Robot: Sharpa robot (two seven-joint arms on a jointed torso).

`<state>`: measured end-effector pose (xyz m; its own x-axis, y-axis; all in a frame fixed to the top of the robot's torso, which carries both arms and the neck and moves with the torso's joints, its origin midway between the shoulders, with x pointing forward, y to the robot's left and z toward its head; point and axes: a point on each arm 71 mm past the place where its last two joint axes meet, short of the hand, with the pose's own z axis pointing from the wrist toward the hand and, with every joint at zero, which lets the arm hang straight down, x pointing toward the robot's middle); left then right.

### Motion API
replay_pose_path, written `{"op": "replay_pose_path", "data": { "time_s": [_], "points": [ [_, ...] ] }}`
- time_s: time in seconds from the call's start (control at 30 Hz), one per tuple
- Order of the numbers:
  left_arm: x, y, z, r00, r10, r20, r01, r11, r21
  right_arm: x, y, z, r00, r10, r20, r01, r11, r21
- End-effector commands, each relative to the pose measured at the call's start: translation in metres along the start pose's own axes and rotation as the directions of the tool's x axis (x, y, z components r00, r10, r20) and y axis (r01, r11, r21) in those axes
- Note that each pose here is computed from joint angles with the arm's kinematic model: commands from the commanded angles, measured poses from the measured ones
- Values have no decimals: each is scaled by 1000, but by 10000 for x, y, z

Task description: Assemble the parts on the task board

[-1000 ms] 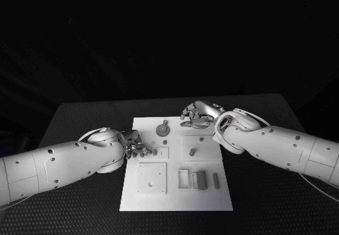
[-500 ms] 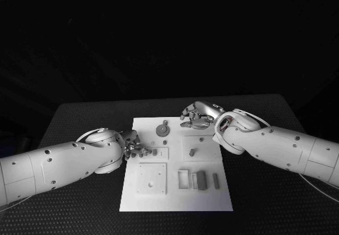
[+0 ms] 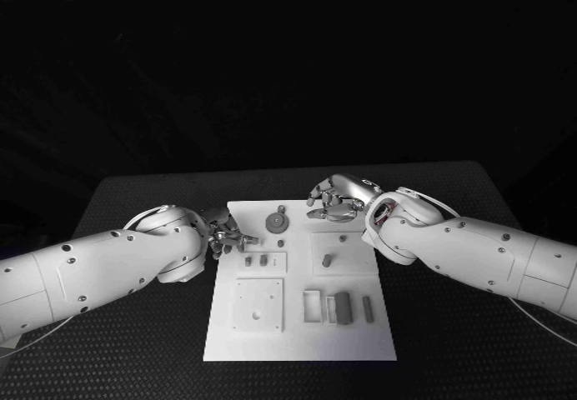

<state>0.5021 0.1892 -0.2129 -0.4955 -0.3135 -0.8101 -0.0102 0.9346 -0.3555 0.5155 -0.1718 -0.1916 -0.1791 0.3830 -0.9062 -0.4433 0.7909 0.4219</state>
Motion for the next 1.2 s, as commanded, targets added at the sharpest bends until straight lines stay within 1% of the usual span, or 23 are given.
{"op": "replay_pose_path", "data": {
  "time_s": [0.03,0.1,0.13,0.23,0.27,0.3,0.37,0.47,0.57,0.67,0.8,0.83,0.9,1.0,1.1,1.2],
  "points": [
    [-47,-20,6,982,-186,-1,186,981,46,4,4,-2,1000,4,-5,-4,1000,-7],
    [-77,-33,17,962,-272,7,271,960,72,3,-1,-3,1000,4,-5,-4,1000,-6],
    [-86,-45,23,958,-286,13,284,955,82,2,-3,-4,1000,4,-5,-4,1000,-5],
    [-99,-118,29,956,-292,24,285,946,153,-1,-7,-4,1000,5,-3,-5,1000,-4],
    [-106,-159,34,955,-296,29,285,938,195,-4,-13,-4,1000,5,1,-5,1000,-3],
    [-106,-187,40,955,-296,27,283,933,224,-6,-20,-3,1000,6,3,-6,1000,-1],
    [-104,-229,51,957,-288,39,268,925,269,-9,-33,0,1000,11,6,-11,1000,5],
    [-101,-295,51,971,-224,80,184,921,344,-13,-49,0,1000,25,9,-25,1000,13],
    [-73,-352,31,982,-125,141,55,905,422,-17,-53,-1,999,34,15,-34,999,17],
    [-20,-406,0,976,-40,212,-69,873,483,-24,-55,-2,999,33,24,-34,999,20],
    [60,-485,-22,963,36,269,-179,830,529,-31,-62,-2,999,42,32,-43,999,25],
    [75,-501,-25,960,43,276,-191,823,535,-31,-63,-2,998,44,34,-45,999,27],
    [133,-532,-34,947,93,308,-256,799,544,-34,-65,-2,998,47,36,-48,998,28],
    [164,-582,-37,911,151,384,-348,779,521,-35,-65,0,998,47,40,-48,998,27],
    [205,-622,-35,887,206,414,-414,753,511,-33,-60,5,998,48,42,-49,998,26],
    [237,-663,-35,868,237,436,-455,733,506,-32,-63,7,998,49,41,-50,998,27]
  ]
}}
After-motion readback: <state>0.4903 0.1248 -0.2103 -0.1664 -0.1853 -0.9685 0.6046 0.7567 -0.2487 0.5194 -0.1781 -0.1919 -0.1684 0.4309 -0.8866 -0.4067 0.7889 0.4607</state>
